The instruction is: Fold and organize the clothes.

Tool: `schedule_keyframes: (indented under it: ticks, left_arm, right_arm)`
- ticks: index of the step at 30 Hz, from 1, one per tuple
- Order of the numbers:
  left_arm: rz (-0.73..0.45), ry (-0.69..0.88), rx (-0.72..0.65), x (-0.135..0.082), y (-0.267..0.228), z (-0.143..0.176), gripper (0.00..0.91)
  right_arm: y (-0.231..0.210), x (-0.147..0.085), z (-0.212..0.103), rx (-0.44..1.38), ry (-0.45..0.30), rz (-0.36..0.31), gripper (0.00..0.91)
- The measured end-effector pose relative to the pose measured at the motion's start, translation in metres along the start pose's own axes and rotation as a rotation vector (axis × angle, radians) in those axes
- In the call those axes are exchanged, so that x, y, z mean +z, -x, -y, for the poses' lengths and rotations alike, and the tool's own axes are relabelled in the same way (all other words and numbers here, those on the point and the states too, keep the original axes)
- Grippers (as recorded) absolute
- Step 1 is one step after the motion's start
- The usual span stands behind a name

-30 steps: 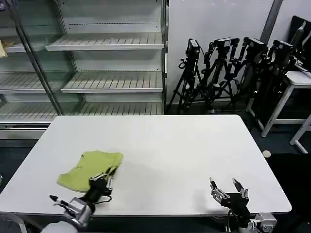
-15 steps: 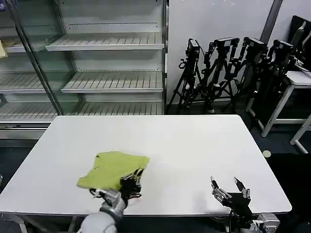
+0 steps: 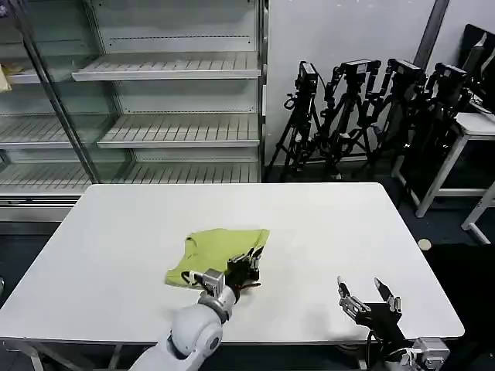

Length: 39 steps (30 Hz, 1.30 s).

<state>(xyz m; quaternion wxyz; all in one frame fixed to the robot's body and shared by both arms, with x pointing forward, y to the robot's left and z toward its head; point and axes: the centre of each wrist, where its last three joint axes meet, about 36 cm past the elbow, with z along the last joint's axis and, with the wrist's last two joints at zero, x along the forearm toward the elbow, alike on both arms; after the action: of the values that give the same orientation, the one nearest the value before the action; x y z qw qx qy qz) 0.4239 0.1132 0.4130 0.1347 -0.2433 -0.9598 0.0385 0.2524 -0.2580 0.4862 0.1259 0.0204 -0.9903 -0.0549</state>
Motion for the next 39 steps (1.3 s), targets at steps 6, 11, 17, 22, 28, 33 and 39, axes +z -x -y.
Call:
schedule_keyframes:
  ticks: [6,11,17,22,28,33,39]
  left_arm:
    - [0.035,-0.028,0.044,-0.008,0.005,-0.007,0.907]
    - [0.075,-0.03,0.042,-0.01,-0.008,-0.017,0.907]
    - [0.146,-0.025,-0.006,-0.012,-0.044,-0.028,0.907]
    - [0.204,0.005,-0.108,-0.009,-0.087,-0.045,0.907]
    - [0.228,0.053,-0.251,-0.002,-0.139,-0.073,0.907]
    - [0.234,0.084,-0.346,-0.001,-0.173,-0.086,0.907]
    - [0.228,0.105,-0.395,-0.001,-0.2,-0.086,0.907]
  right_arm:
    - [0.001,0.001,-0.002,0.011,-0.07,0.048,0.907]
    - [0.004,0.004,-0.003,0.024,-0.137,0.123,0.907]
    - [0.01,0.01,-0.006,0.022,-0.196,0.175,0.907]
    - [0.017,0.016,-0.011,0.015,-0.209,0.203,0.907]
    - [0.023,0.019,-0.019,-0.015,-0.203,0.229,0.907]
    - [0.029,0.023,-0.025,-0.032,-0.188,0.235,0.907]
    - [0.033,0.022,-0.031,-0.036,-0.181,0.248,0.907]
